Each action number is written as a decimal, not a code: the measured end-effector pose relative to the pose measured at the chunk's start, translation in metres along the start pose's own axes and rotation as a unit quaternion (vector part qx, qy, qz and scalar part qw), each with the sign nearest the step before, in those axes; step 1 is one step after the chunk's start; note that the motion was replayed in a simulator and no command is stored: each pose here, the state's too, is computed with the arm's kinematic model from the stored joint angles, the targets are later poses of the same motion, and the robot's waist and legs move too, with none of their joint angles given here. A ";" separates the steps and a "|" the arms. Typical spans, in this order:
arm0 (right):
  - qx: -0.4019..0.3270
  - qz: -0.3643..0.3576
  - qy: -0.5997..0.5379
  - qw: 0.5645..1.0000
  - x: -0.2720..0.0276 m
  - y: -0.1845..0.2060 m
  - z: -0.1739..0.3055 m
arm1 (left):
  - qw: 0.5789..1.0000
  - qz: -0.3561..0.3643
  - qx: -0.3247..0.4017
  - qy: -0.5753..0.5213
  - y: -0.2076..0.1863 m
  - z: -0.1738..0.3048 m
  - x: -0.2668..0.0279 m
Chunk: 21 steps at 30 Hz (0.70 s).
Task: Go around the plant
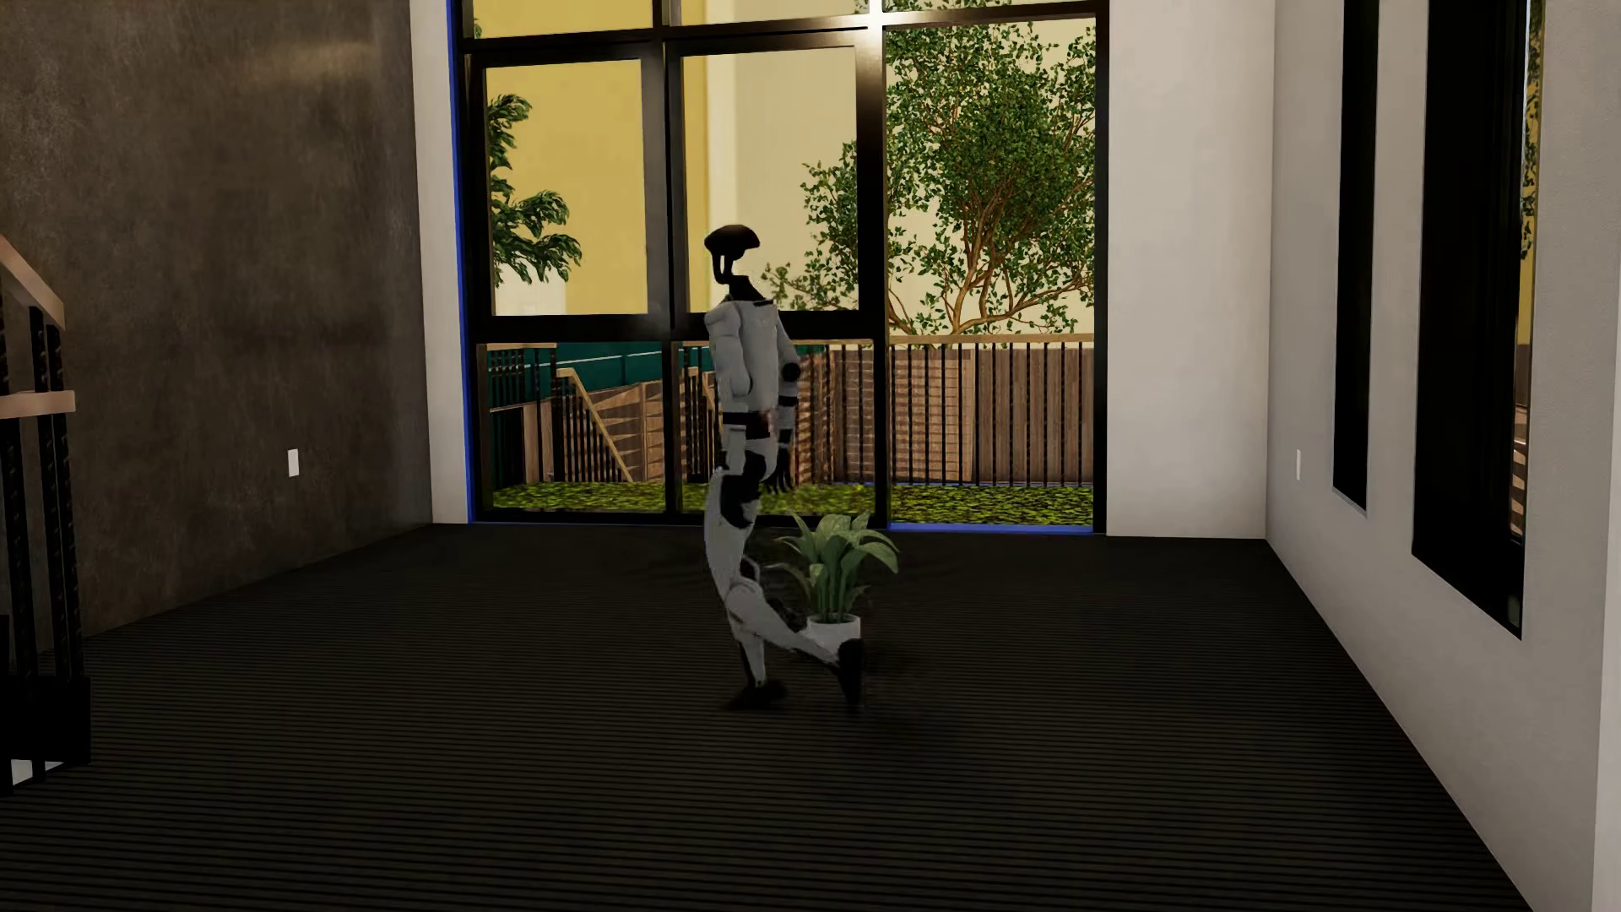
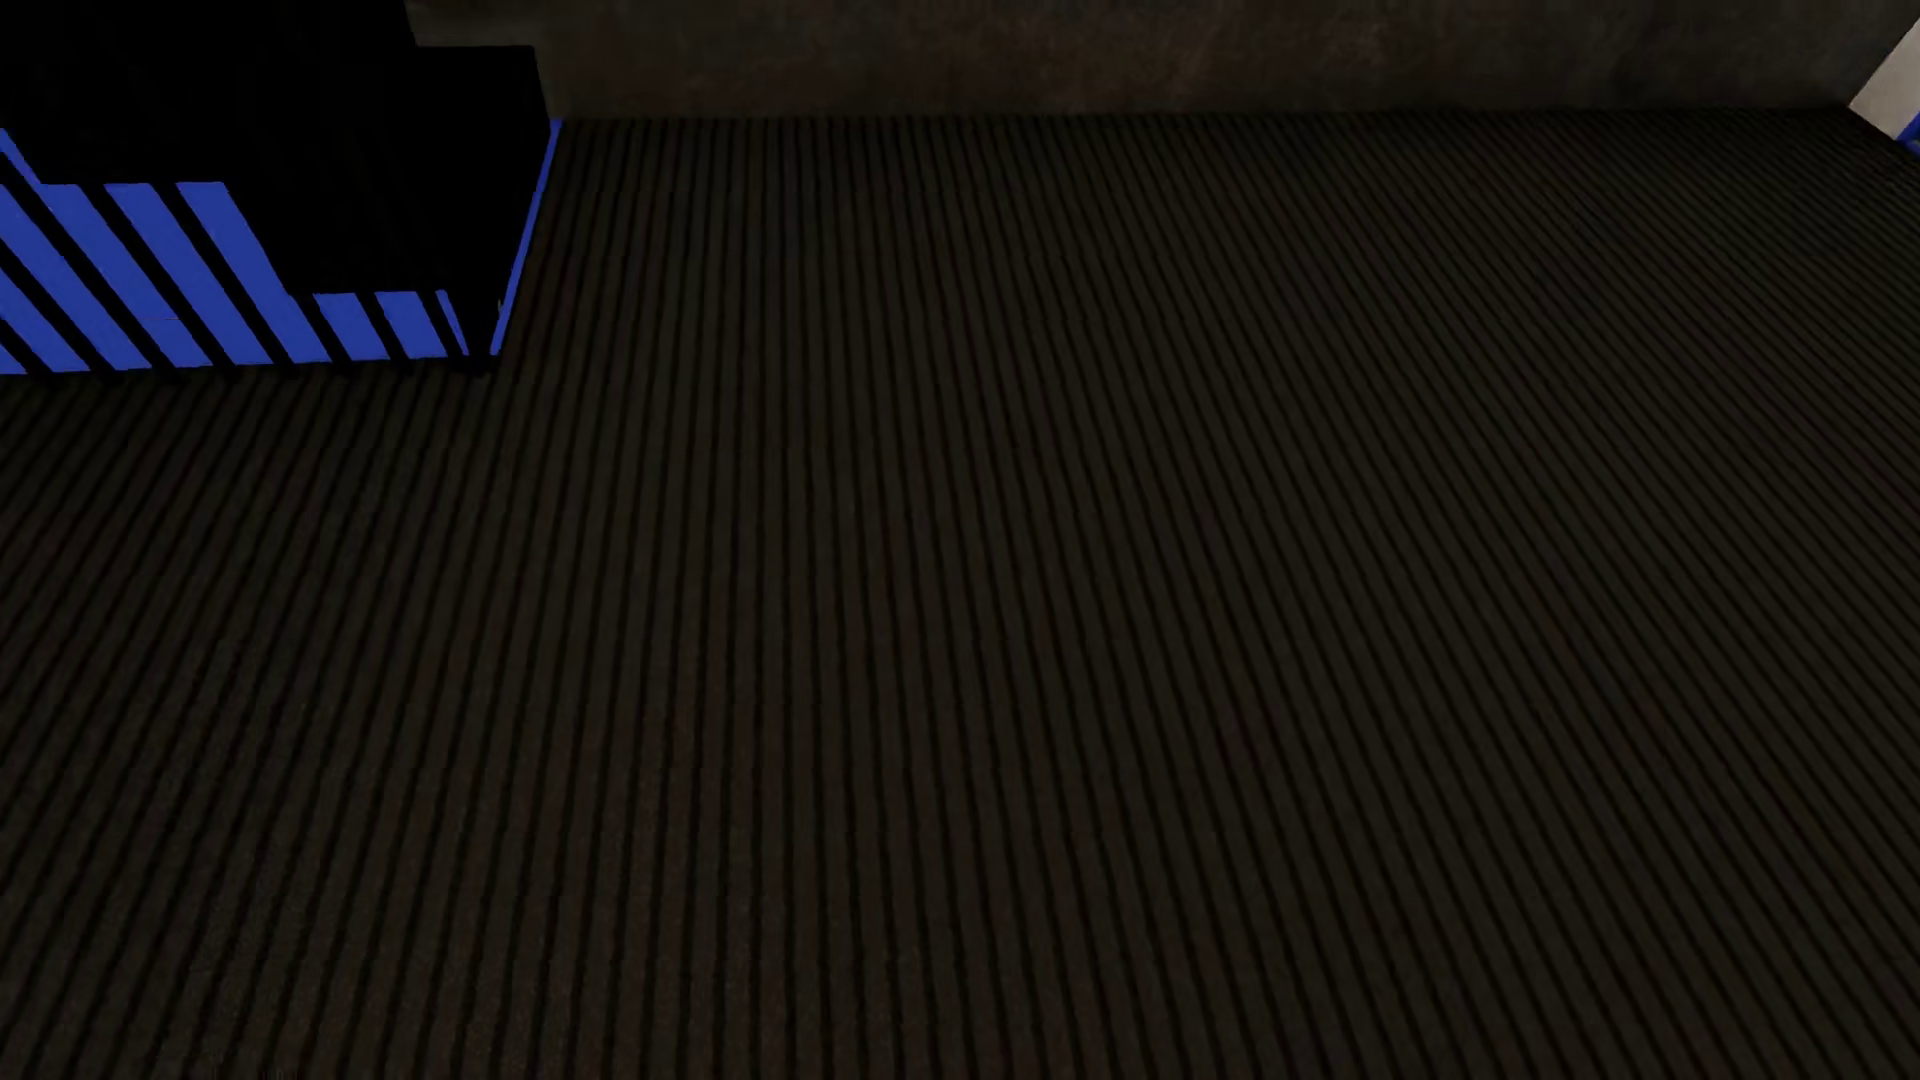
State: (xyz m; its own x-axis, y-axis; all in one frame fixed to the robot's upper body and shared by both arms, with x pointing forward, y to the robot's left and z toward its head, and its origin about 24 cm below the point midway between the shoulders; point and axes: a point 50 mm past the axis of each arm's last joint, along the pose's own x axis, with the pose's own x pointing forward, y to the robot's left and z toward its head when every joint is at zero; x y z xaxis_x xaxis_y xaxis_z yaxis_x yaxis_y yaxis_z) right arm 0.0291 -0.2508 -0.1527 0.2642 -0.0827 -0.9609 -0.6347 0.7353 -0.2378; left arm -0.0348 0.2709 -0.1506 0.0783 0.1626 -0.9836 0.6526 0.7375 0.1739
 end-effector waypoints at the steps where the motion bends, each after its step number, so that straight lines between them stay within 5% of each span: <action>1: 0.017 -0.016 -0.022 0.999 0.001 -0.009 0.012 | 1.000 0.006 -0.006 -0.007 0.004 0.003 0.000; 8: 0.068 -0.073 -0.136 0.986 -0.004 -0.044 0.069 | 0.990 0.052 -0.091 -0.094 0.026 0.044 -0.002; 15: -0.006 0.022 0.016 1.000 0.002 0.016 -0.003 | 0.999 0.008 -0.018 -0.044 0.004 0.027 0.003; 21: 0.020 0.009 0.000 1.000 -0.006 0.012 -0.009 | 0.999 0.032 -0.023 -0.026 0.021 0.006 -0.004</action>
State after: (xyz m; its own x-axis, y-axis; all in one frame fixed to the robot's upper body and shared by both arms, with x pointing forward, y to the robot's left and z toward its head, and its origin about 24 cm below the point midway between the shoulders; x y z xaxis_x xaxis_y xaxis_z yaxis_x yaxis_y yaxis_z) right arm 0.0131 -0.2480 -0.1507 0.2532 -0.0698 -0.9649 -0.6101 0.7625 -0.2153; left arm -0.0167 0.2815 -0.1438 0.1590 0.1762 -0.9714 0.6096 0.7564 0.2370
